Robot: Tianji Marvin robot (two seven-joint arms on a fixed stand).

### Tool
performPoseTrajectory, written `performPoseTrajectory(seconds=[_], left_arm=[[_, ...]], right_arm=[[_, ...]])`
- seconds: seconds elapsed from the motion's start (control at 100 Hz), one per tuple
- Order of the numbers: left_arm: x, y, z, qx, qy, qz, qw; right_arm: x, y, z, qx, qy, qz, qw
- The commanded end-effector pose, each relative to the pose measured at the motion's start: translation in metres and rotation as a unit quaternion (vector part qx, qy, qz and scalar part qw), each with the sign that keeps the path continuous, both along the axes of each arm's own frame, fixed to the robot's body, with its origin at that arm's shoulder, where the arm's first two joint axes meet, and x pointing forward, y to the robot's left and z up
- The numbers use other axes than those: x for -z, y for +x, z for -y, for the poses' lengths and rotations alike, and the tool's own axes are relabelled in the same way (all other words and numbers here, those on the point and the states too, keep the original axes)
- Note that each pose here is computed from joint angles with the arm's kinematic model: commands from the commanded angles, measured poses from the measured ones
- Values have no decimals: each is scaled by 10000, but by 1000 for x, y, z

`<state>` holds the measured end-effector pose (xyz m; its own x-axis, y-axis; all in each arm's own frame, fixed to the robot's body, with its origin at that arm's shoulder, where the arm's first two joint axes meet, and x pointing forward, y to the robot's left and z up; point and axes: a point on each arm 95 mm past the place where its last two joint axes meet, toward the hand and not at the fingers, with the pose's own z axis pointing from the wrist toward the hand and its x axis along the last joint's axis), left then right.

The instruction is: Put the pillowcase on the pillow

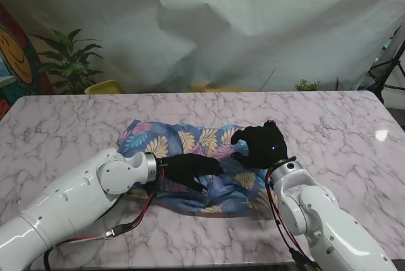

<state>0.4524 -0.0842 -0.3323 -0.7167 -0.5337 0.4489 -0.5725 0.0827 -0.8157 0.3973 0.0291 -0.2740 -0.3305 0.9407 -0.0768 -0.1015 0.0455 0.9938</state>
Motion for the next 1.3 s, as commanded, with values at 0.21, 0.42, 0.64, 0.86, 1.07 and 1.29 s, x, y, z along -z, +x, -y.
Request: performPoseTrajectory(seconds=[0.21,0.42,0.64,0.86,1.07,1.29], left_arm=[[-8,-2,7,-631,-1739,1034,9773],[-31,-7,4,-847,-1893,1550,9659],[-32,4,-47,-1416,-376,1302,9806],[-3,13,-85,-1994,590,785,9750],[32,11,-81,-2089,338,506,9760],[41,10,-69,-2356,-53,761,9689]], right_arm=[[19,-20,-1,73,-451,-195,9988],[30,-28,-3,125,-451,-381,9982],[58,-32,-6,3,-431,-769,9961],[89,-10,-4,-62,-601,-986,9933],[102,3,5,91,-499,-898,9947],[98,9,14,308,-465,-700,9960]])
